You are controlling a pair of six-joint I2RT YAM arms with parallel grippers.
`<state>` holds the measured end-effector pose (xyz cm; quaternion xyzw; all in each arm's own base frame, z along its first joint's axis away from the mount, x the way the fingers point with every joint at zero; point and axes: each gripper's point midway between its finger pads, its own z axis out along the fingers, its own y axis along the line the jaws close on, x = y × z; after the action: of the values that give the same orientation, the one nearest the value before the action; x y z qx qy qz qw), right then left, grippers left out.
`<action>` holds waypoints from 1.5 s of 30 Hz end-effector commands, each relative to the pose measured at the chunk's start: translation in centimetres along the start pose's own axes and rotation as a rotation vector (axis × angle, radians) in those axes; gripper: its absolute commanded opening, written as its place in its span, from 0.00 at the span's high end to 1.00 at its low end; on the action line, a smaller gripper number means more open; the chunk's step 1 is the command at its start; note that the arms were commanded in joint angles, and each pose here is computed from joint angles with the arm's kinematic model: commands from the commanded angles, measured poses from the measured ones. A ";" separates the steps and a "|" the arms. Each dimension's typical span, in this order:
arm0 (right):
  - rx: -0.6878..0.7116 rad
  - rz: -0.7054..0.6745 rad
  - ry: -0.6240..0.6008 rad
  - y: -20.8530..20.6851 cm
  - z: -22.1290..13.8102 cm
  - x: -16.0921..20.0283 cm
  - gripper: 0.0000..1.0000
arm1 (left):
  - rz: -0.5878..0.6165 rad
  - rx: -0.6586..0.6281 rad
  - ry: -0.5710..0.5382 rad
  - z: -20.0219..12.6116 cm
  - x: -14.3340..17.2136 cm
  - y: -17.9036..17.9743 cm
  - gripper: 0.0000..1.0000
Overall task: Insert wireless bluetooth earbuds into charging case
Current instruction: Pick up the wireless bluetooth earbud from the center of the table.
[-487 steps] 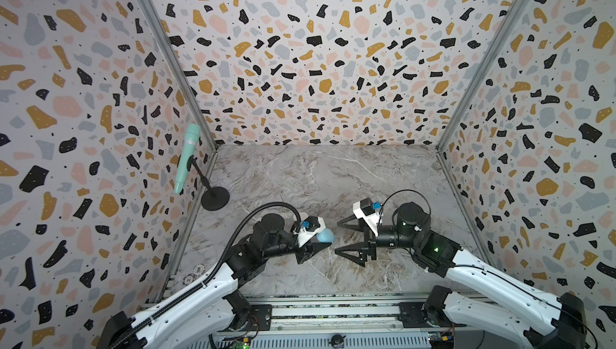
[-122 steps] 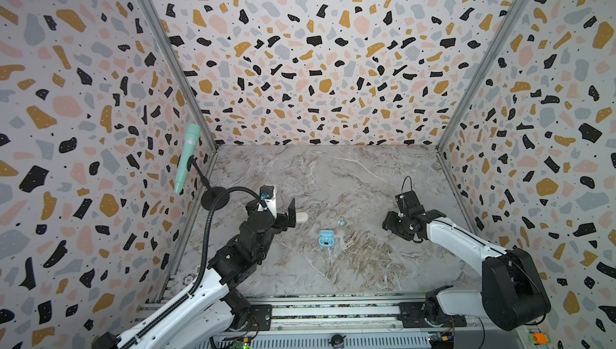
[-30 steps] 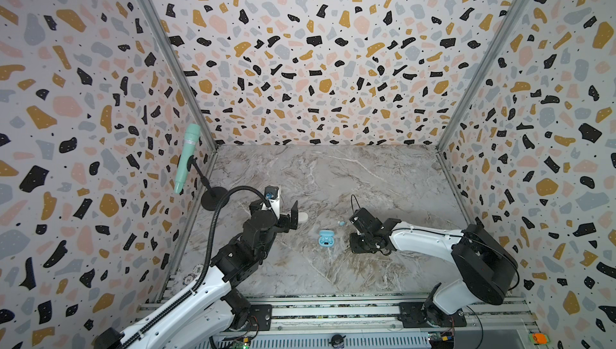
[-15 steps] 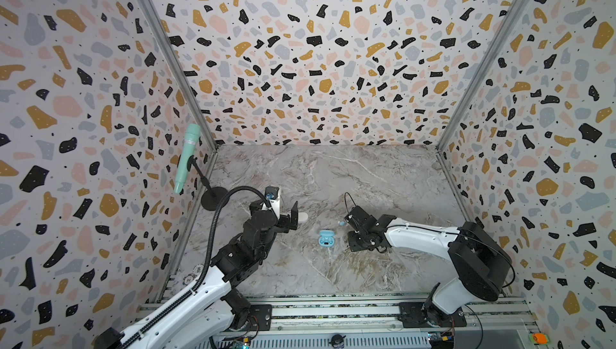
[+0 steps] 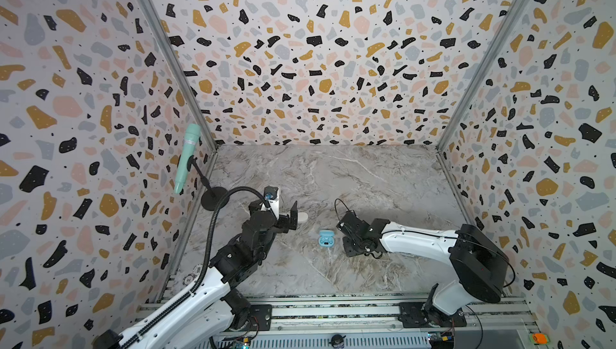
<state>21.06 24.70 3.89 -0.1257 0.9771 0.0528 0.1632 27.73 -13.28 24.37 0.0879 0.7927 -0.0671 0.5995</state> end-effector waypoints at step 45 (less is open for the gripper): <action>0.059 0.133 0.007 0.0 -0.2 0.3 0.69 | 0.004 0.015 -0.014 -0.1 -0.4 -0.1 0.00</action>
<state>20.41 24.38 3.30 -0.0616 0.9852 0.0414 0.1543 27.64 -13.39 24.29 0.0915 0.7935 -0.0695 0.5977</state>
